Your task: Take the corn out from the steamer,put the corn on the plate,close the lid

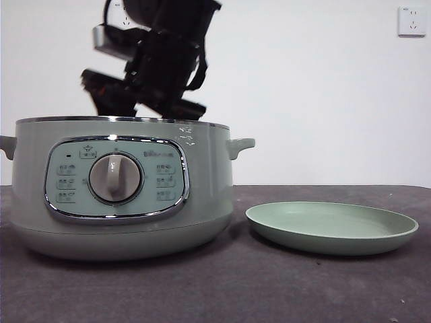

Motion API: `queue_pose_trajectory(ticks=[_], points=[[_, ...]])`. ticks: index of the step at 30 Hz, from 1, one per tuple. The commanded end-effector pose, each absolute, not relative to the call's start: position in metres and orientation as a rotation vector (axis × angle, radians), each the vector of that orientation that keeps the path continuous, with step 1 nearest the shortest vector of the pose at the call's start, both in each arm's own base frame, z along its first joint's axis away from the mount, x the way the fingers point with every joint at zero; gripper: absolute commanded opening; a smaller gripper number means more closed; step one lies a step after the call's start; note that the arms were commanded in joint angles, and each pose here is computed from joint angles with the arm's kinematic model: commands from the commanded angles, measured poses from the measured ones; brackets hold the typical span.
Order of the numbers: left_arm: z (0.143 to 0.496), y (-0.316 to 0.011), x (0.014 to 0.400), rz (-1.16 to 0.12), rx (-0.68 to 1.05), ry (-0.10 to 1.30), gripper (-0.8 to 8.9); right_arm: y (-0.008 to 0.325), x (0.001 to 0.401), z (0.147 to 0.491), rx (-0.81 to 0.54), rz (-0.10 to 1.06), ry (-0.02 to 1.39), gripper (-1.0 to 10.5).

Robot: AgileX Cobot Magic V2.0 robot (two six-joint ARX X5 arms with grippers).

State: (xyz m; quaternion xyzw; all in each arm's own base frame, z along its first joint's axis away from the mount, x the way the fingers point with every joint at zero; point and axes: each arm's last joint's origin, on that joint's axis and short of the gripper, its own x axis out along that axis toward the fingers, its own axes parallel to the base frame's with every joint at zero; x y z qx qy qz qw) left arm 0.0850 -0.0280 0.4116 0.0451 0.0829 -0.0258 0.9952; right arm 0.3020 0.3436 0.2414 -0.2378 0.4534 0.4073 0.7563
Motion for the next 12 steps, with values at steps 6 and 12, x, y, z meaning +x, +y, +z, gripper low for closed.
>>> queue_pose_trajectory(ticks=[6, 12], points=[[0.419, -0.026, 0.082, -0.045, 0.079, 0.105, -0.08, 0.354, 0.308, 0.21, -0.567, 0.869, 1.026, 3.6], [0.419, -0.026, 0.082, -0.045, 0.08, 0.107, -0.08, 0.355, 0.308, 0.209, -0.567, 0.868, 1.019, -0.2]])
